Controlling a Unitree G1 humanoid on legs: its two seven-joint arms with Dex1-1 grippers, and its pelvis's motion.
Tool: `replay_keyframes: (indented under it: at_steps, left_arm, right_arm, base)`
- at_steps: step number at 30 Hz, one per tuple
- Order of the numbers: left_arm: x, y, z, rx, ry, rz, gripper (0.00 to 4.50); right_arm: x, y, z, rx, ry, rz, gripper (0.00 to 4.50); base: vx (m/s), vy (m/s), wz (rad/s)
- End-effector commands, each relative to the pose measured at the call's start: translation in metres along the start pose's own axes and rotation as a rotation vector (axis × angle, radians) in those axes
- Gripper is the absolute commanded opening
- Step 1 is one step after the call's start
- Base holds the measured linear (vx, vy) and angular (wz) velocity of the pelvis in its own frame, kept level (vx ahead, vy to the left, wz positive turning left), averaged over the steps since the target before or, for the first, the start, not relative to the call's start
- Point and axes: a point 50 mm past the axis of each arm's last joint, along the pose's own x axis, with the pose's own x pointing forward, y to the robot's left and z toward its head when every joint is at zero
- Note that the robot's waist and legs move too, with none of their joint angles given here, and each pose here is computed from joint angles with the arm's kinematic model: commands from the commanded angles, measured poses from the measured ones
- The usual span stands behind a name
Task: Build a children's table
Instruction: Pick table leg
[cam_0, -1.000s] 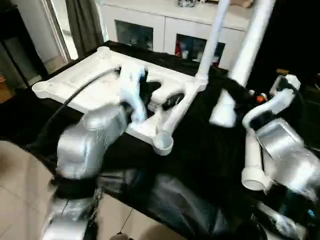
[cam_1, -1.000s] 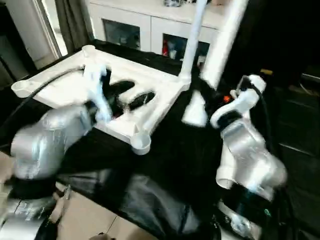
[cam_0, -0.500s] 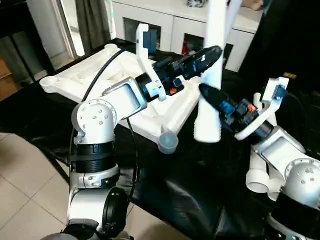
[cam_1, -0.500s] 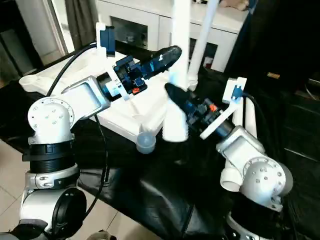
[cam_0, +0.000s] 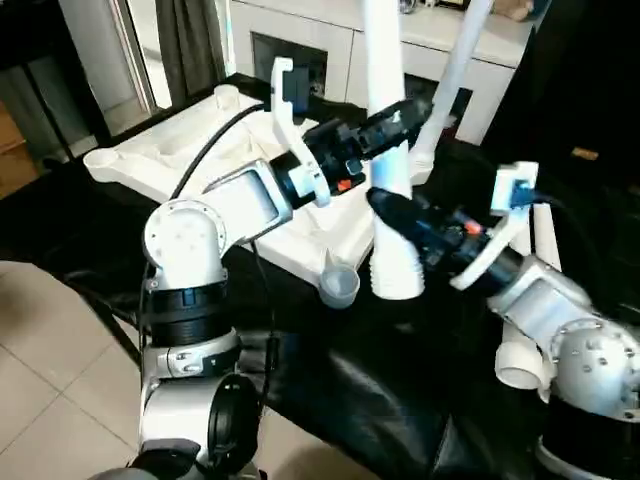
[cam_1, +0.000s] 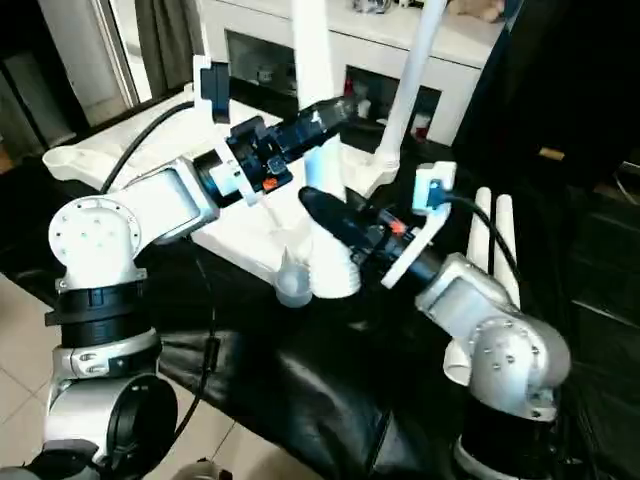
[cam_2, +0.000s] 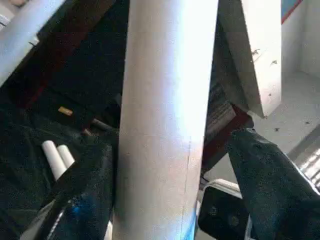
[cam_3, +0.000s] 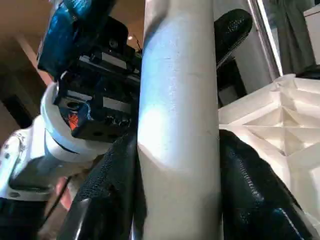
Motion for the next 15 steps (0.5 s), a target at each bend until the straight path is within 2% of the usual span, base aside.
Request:
replay_keyframes:
  at_steps: [1, 2, 3, 4, 6, 8, 11, 13, 15]
  left_arm:
    - [0.009, -0.012, -0.002, 0.025, 0.026, -0.049, 3.23]
    - [0.009, -0.012, -0.002, 0.03, 0.028, -0.04, 3.19]
    - [0.01, -0.009, -0.005, 0.051, 0.043, 0.008, 3.19]
    - [0.011, -0.008, -0.006, 0.055, 0.045, 0.027, 3.13]
    - [0.012, -0.007, -0.008, 0.044, 0.038, 0.053, 2.8]
    - [0.016, -0.003, -0.009, 0.008, 0.016, 0.099, 2.78]
    - [0.017, 0.0, -0.01, 0.01, 0.014, 0.123, 2.67]
    - [0.019, 0.006, -0.011, 0.025, 0.008, 0.186, 2.41]
    - [0.02, 0.015, -0.011, 0.035, -0.02, 0.283, 2.4]
  right_arm:
    - [0.001, -0.008, -0.007, -0.03, 0.051, -0.088, 1.87]
    - [0.001, -0.008, -0.007, -0.042, 0.057, -0.098, 1.87]
    - [0.004, -0.01, -0.012, -0.155, 0.119, -0.141, 1.87]
    - [0.006, -0.01, -0.014, -0.195, 0.135, -0.154, 1.87]
    - [0.009, -0.01, -0.016, -0.232, 0.146, -0.167, 1.87]
    - [0.017, -0.008, -0.02, -0.264, 0.133, -0.187, 1.86]
    - [0.02, -0.008, -0.021, -0.291, 0.133, -0.198, 1.86]
    - [0.027, -0.009, -0.025, -0.349, 0.141, -0.232, 1.86]
    - [0.035, -0.011, -0.028, -0.396, 0.13, -0.284, 1.86]
  base:
    - [0.0, 0.0, 0.0]
    - [0.0, 0.0, 0.0]
    - [0.0, 0.0, 0.0]
    - [0.0, 0.0, 0.0]
    - [0.0, 0.0, 0.0]
    - [0.0, 0.0, 0.0]
    - [0.0, 0.0, 0.0]
    - [0.0, 0.0, 0.0]
    - [0.0, 0.0, 0.0]
